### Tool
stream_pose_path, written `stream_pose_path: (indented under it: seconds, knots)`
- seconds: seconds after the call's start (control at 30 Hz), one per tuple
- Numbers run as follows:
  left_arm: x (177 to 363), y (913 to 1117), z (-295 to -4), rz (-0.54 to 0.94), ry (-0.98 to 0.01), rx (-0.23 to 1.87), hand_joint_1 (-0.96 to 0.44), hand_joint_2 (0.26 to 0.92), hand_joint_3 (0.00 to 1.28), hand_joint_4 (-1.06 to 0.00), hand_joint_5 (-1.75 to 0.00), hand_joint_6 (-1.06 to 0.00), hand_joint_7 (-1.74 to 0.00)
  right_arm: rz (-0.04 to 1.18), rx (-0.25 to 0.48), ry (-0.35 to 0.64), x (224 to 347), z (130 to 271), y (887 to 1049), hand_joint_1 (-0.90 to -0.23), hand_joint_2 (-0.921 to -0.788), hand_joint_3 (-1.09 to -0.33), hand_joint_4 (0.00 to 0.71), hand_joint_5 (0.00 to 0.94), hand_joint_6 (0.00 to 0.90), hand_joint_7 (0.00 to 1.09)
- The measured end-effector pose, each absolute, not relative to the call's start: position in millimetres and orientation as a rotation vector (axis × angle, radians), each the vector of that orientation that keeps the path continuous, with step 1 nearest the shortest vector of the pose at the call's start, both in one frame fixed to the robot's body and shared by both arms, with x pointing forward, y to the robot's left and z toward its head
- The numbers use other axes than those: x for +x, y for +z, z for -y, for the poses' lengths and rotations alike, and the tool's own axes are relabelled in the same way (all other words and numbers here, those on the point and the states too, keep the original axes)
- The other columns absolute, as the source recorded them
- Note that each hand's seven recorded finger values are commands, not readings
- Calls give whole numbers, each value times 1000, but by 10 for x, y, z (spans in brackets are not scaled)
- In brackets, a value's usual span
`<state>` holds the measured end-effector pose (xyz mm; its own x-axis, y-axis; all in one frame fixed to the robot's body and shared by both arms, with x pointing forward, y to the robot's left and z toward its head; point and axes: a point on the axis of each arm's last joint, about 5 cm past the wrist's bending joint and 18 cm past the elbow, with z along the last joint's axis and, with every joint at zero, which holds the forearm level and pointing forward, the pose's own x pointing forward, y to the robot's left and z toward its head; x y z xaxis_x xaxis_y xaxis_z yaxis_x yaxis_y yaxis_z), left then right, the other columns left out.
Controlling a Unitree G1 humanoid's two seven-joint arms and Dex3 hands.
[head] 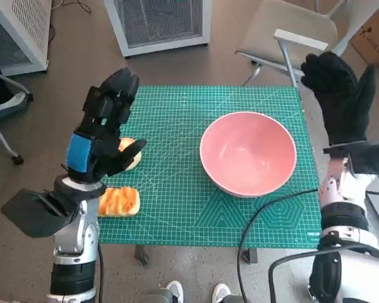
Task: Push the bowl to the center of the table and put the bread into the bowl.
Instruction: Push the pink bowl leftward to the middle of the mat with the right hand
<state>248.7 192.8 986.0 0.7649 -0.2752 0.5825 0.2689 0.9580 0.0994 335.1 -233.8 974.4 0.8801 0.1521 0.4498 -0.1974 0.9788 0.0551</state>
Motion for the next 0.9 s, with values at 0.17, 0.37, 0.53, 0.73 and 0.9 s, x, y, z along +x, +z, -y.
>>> stream_pose_path:
  seconds: [0.17,0.37,0.53,0.73,0.9]
  knots:
    - [2487,9860,-1928,634,-296,10,-532,921,168,-81,-93,1,-601,413,112,153,3345,2354,9701,-593,-921,-791,86,0,90,239]
    - [2486,9858,-1928,634,-297,10,-533,921,168,-82,-90,1,-599,359,117,132,3344,2355,9660,-587,-921,-813,75,0,85,234]
    - [2484,9856,-1930,633,-297,11,-536,921,169,-83,-88,1,-598,311,132,115,3340,2354,9615,-588,-921,-820,81,4,91,236]
    - [2478,9851,-1934,631,-296,12,-535,921,170,-83,-85,1,-597,262,151,94,3330,2358,9563,-574,-921,-826,91,8,97,237]
    - [2475,9857,-1935,634,-297,13,-535,921,171,-83,-83,1,-597,227,150,86,3324,2357,9531,-568,-921,-809,103,11,98,231]
